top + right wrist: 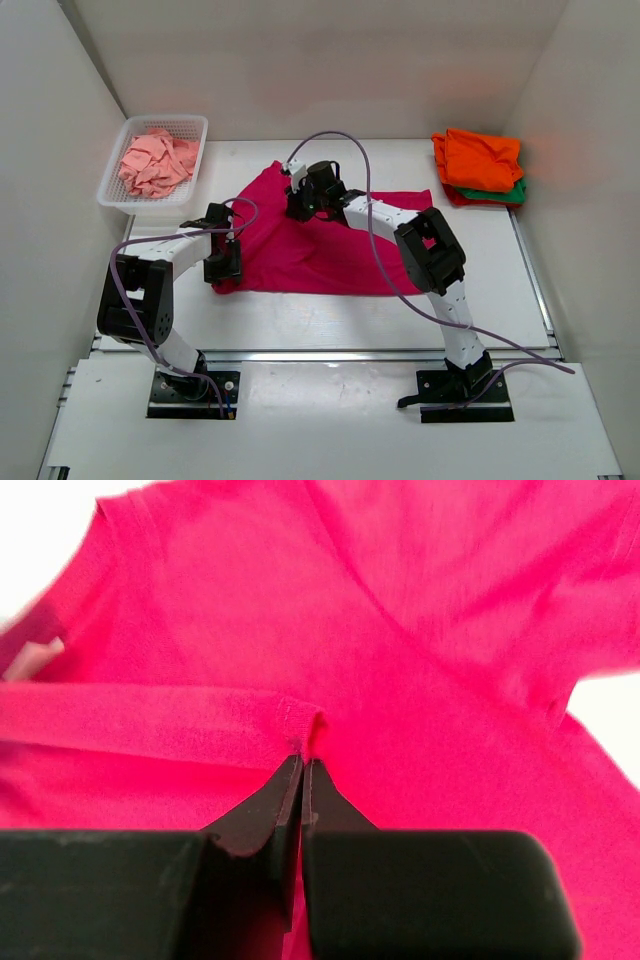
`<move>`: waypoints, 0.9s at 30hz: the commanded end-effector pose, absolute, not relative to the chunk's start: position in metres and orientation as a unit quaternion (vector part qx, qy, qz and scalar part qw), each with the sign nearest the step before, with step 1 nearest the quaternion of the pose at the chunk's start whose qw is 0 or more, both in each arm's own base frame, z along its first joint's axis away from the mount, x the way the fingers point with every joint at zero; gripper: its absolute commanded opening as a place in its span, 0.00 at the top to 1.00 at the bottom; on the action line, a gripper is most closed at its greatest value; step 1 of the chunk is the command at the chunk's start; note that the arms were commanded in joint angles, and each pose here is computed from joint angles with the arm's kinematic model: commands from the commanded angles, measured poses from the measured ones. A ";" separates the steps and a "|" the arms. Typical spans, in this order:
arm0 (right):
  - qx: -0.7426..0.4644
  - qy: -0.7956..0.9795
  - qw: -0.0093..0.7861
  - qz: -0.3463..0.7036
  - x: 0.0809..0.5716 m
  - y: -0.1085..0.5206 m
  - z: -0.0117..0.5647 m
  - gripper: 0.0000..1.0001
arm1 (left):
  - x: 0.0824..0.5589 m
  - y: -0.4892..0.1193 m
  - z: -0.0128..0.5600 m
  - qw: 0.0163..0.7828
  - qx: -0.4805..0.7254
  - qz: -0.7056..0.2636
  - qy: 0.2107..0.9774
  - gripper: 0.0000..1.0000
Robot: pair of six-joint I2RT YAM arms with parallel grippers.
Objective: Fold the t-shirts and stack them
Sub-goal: Fold the flattened tshirt in 1/3 of the way
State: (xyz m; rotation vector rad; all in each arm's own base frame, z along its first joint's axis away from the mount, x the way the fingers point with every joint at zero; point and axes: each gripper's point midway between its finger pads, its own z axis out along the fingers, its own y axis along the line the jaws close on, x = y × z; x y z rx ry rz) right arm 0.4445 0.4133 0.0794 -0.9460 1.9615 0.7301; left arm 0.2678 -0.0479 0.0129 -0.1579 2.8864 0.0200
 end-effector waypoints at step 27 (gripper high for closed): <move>-0.118 0.900 0.397 0.134 0.444 0.191 0.135 0.63 | 0.305 -0.069 0.072 0.220 -0.055 -0.039 0.973 0.35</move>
